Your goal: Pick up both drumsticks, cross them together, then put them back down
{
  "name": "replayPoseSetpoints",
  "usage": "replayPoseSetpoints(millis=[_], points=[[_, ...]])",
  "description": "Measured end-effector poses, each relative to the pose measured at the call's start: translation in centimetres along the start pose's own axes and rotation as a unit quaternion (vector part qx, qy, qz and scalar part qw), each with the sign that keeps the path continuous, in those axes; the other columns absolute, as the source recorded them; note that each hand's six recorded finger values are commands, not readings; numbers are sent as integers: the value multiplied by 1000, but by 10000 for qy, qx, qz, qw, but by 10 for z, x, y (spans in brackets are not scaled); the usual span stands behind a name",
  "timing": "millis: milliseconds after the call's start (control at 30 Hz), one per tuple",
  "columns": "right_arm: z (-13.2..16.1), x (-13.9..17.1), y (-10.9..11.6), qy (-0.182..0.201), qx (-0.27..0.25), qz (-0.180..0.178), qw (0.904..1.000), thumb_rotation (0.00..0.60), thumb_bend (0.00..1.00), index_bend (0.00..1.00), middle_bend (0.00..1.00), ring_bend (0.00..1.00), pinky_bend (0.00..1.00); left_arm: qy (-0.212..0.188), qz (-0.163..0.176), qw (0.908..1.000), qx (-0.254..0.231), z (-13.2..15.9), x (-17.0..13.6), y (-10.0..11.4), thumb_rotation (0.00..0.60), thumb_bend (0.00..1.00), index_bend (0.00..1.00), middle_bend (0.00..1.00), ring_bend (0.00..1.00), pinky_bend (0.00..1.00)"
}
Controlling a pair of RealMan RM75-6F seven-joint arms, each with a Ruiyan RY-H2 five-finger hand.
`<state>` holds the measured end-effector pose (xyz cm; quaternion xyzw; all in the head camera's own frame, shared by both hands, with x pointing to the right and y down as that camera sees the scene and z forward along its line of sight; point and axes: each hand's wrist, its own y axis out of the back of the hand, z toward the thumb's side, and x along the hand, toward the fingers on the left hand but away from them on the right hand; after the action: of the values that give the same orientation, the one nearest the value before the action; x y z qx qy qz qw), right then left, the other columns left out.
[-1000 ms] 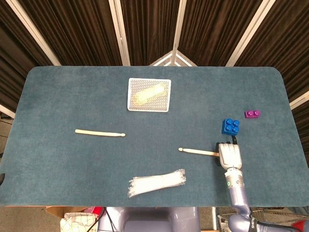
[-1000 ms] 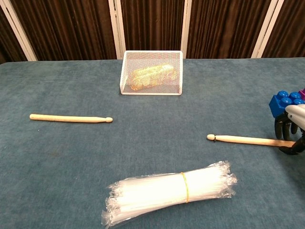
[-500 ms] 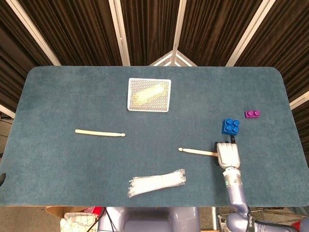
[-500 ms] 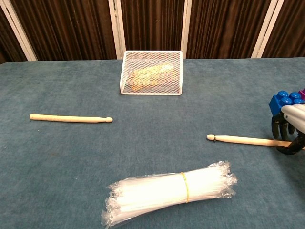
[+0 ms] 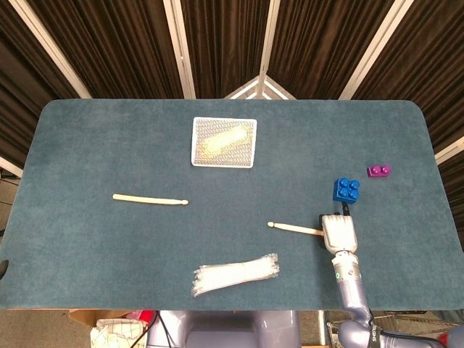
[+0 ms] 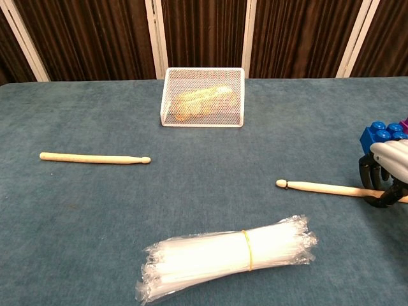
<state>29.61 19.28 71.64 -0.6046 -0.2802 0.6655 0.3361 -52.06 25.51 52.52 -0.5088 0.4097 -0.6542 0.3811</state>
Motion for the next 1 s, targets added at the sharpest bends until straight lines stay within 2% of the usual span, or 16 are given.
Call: replayPoseSetpoints(millis=[567,1000], points=[[3,-2,0,47,213,22,9998,600,347,583,562,435,97,14,-14,10000,16,-1,0,0,600,397,70,0,0,16],[3,0,0,206,186,42,9996,600,447,617,616,462,97,-6,-13,10000,-9,0,-1,0,600,398,70,0,0,16]])
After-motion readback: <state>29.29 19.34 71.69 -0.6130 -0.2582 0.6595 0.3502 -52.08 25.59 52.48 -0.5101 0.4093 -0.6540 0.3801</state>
